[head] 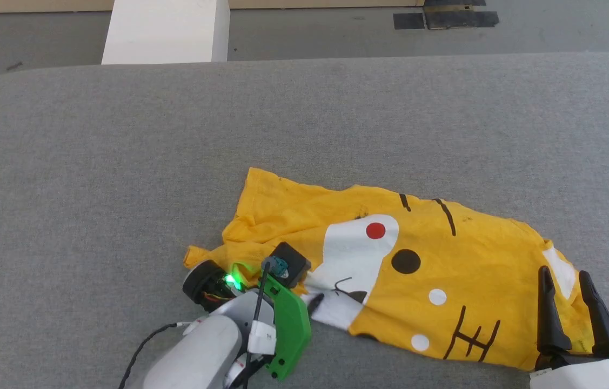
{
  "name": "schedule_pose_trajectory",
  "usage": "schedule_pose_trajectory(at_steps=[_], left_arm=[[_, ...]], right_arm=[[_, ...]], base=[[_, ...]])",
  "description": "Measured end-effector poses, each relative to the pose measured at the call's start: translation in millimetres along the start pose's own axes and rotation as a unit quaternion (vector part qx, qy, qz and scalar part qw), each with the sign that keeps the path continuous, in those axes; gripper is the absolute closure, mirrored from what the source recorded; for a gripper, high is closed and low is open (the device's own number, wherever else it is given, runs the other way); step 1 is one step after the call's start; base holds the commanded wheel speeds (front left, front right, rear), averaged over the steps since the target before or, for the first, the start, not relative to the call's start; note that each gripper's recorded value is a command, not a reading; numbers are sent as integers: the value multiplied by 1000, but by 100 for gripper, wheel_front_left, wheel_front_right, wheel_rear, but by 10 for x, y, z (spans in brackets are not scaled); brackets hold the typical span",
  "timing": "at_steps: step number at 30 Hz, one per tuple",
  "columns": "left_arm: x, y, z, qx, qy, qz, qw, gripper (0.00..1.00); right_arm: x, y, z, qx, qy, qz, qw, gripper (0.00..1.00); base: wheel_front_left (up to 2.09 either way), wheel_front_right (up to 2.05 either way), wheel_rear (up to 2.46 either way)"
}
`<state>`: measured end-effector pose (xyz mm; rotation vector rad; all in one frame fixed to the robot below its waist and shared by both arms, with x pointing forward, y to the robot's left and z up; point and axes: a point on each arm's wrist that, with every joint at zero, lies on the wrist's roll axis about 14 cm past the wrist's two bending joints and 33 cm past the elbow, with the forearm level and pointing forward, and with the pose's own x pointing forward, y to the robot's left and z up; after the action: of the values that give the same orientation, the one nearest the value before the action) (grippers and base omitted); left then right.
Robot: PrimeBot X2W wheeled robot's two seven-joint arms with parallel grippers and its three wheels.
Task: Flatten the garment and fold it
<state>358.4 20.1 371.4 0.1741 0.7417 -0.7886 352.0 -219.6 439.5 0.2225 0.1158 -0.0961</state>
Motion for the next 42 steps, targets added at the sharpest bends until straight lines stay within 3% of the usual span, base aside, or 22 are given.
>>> schedule_pose_trajectory(at_steps=[9,14,18,25,29,31,32,33,37,42], left_arm=[[-109,173,387,-2,-89,20,996,100],[-444,664,1243,54,-205,75,974,100],[-555,846,1682,84,-257,95,958,100],[-271,1109,1854,84,-284,112,949,100],[142,1144,1486,65,-220,101,968,100],[330,1082,1275,43,-186,84,978,63],[382,1056,1224,34,-179,77,980,58],[427,1041,1178,27,-173,73,982,0],[459,1013,1117,9,-177,67,982,0],[294,970,1299,-7,-230,67,971,0]], right_arm=[[-31,-65,80,5,-13,-10,1000,0],[-40,-75,54,9,-9,-13,1000,0],[-47,-114,19,9,-3,-20,1000,0],[5,-147,-33,7,5,-28,1000,0],[6,-188,-63,6,10,-36,999,0],[-12,-226,-92,4,16,-43,999,0],[-19,-240,-102,4,18,-45,999,0],[-25,-256,-114,3,20,-48,999,0],[-26,-263,-143,3,24,-48,999,0],[-5,-197,-136,1,22,-36,999,0]], base=[[0,0,0],[0,0,0],[0,0,0],[0,0,0],[0,0,0],[0,0,0],[0,0,0],[0,0,0],[0,0,0],[0,0,0]])
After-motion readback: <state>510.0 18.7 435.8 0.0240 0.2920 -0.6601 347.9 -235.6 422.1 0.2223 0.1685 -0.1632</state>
